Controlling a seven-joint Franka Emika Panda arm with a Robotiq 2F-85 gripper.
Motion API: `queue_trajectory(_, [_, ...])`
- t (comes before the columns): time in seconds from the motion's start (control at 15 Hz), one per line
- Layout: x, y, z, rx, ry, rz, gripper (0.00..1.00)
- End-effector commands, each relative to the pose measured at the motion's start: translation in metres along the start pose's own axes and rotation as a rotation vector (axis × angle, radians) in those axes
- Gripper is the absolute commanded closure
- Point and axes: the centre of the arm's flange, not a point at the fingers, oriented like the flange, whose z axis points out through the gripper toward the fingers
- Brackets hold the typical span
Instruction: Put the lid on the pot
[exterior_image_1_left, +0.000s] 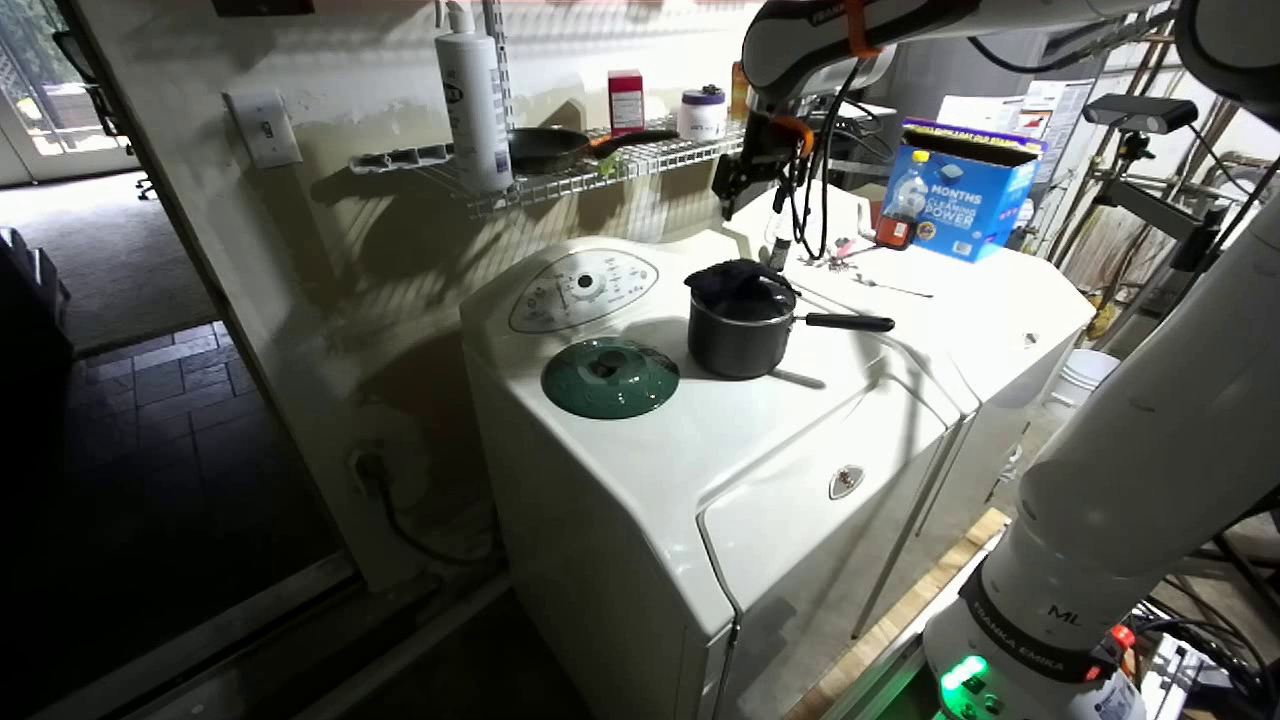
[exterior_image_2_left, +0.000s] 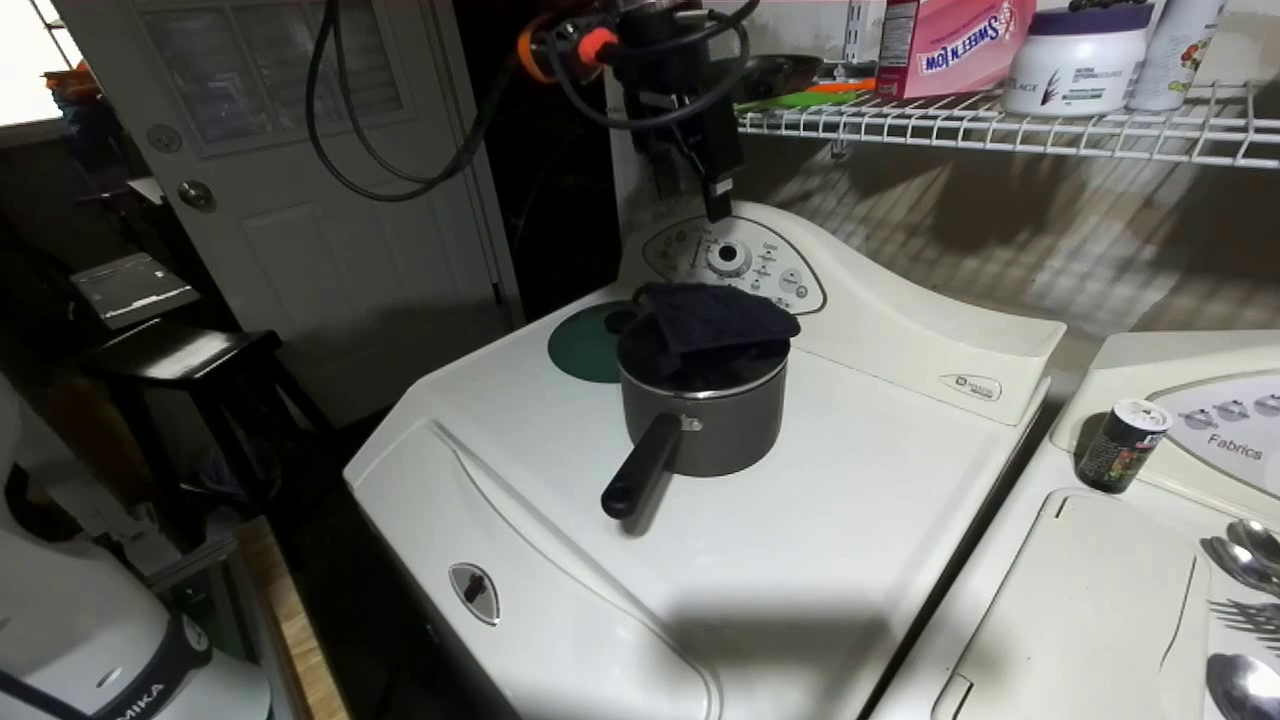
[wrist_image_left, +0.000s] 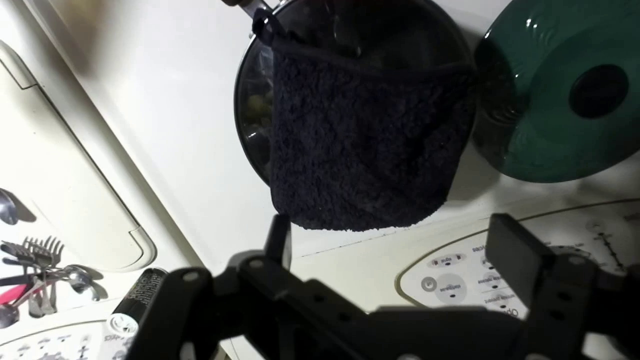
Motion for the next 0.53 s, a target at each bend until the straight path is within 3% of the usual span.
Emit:
queue_trajectory(0.0, [-0.019,-0.002,-0.023,0.018,0.021,-0.020,0.00])
queue_trajectory(0.07, [-0.003,-0.001,-0.013,0.005,0.019,-0.003,0.00])
queue_trajectory(0.47, [-0.008,-0.002,-0.019,0.008,0.023,-0.005,0.00])
